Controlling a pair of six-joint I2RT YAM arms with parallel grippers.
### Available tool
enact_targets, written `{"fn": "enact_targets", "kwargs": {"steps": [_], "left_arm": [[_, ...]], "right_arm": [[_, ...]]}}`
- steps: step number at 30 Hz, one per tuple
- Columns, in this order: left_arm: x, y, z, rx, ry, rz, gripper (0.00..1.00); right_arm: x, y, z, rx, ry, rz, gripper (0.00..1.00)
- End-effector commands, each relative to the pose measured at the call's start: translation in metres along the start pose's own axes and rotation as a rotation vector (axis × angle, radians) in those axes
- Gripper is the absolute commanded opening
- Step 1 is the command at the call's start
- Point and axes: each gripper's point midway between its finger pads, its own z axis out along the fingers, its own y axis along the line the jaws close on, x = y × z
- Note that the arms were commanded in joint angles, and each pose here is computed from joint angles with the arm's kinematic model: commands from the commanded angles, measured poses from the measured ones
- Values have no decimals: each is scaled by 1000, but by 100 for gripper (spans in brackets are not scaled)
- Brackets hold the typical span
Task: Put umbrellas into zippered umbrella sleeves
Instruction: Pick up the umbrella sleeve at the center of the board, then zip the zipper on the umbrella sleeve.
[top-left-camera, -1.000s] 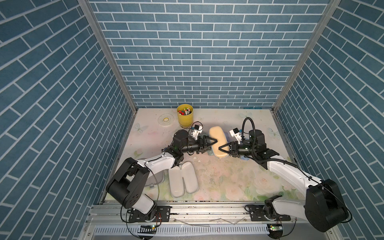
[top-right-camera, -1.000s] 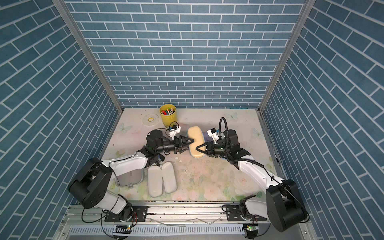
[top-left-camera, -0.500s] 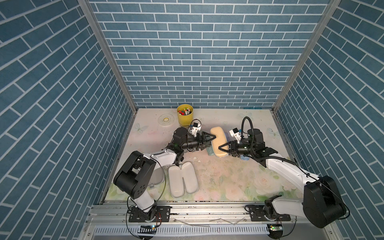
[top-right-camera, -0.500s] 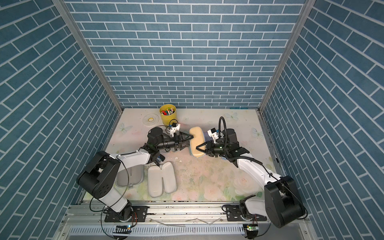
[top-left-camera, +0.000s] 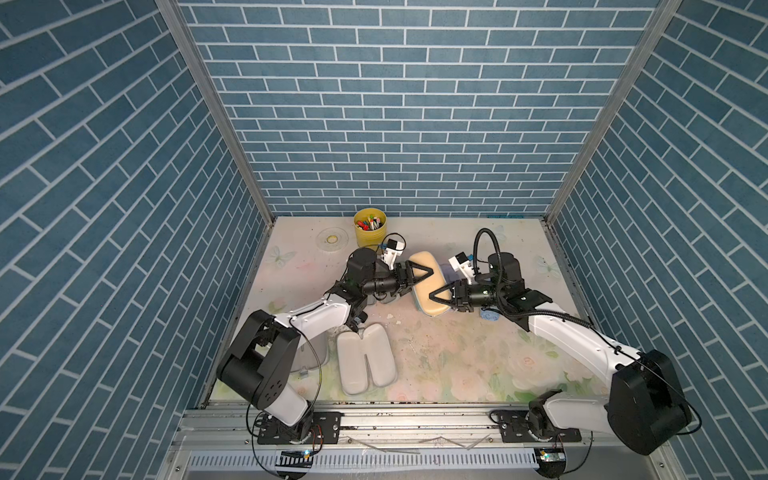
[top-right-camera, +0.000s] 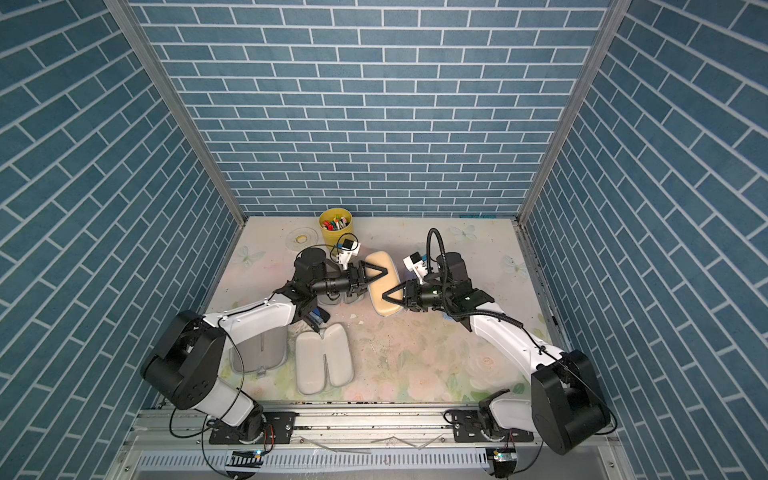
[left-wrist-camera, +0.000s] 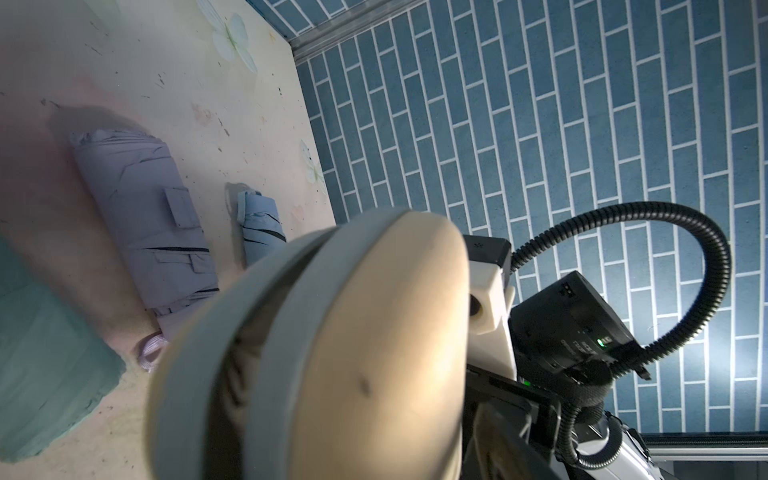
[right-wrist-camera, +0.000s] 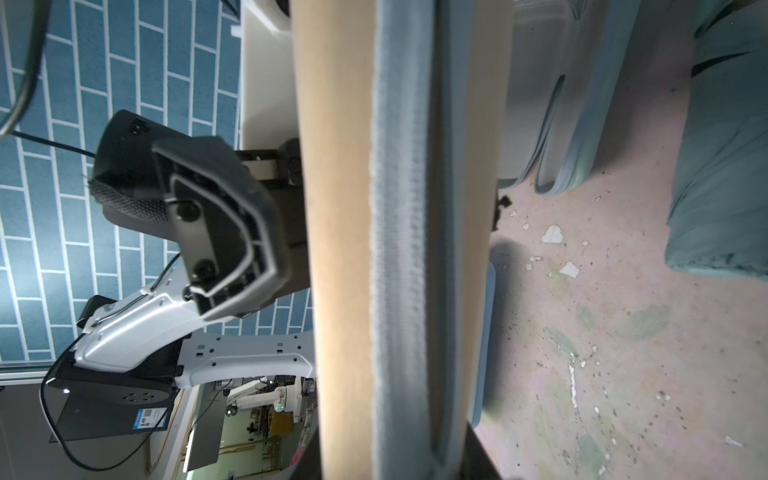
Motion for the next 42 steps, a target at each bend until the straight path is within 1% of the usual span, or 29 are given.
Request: {"fn": "enact_targets", "kwargs": {"steps": [1,3,4,5,6,7,9,11,12,13,15,17,19,20,22,25,27,31,32,37,42], "left_arm": [[-16,-19,1,77,-74,22,64],[-19,-22,2,86,-81,28,59],[-20,-24,2,86,-80,36,55],[-21,-24,2,85,-76,42,52],[-23,-24,1,82,-73,47,47],[-27,-23,-1,83,-69,51,40],[-36,-24,-9,95,-55,56,32],[-44,-24,-16,99,-17,67,25],[-49,-27,-21,105,0,86,22],[-50,-32,-25,113,28,104,19],[-49,-40,-31,119,77,174,17],[-45,-47,-35,114,126,230,16],[-36,-49,-39,91,191,282,16],[-33,-47,-40,74,213,307,16],[-26,-46,-45,36,266,362,16],[-15,-52,-50,43,326,419,15],[-6,-58,-53,63,360,445,14],[7,-66,-57,82,403,461,13],[8,-66,-57,78,406,455,13],[9,-60,-54,57,414,430,13],[4,-58,-50,46,397,421,12]], "right_arm": [[-19,19,2,-62,-87,-73,22],[-21,18,7,-71,-98,-63,22],[-20,18,10,-75,-94,-59,24],[-20,19,12,-83,-89,-60,29],[-19,19,13,-86,-84,-57,35],[-17,20,11,-88,-77,-62,44],[-15,21,1,-72,-69,-82,54],[-11,16,-12,-22,-58,-110,59],[-8,10,-20,37,-55,-127,59],[-7,0,-29,127,-56,-168,60],[-10,-19,-44,306,-83,-250,59],[-21,-43,-60,492,-139,-325,56],[-34,-59,-71,618,-202,-409,50],[-37,-61,-71,643,-226,-461,47],[-39,-54,-59,672,-259,-630,41],[-35,-41,-39,718,-254,-873,32],[-33,-37,-32,716,-262,-957,29],[-22,-15,-21,574,-327,-1127,28],[-17,-11,-17,534,-320,-1159,28],[2,-1,0,441,-250,-1252,30],[14,10,11,386,-228,-1289,34]]}}
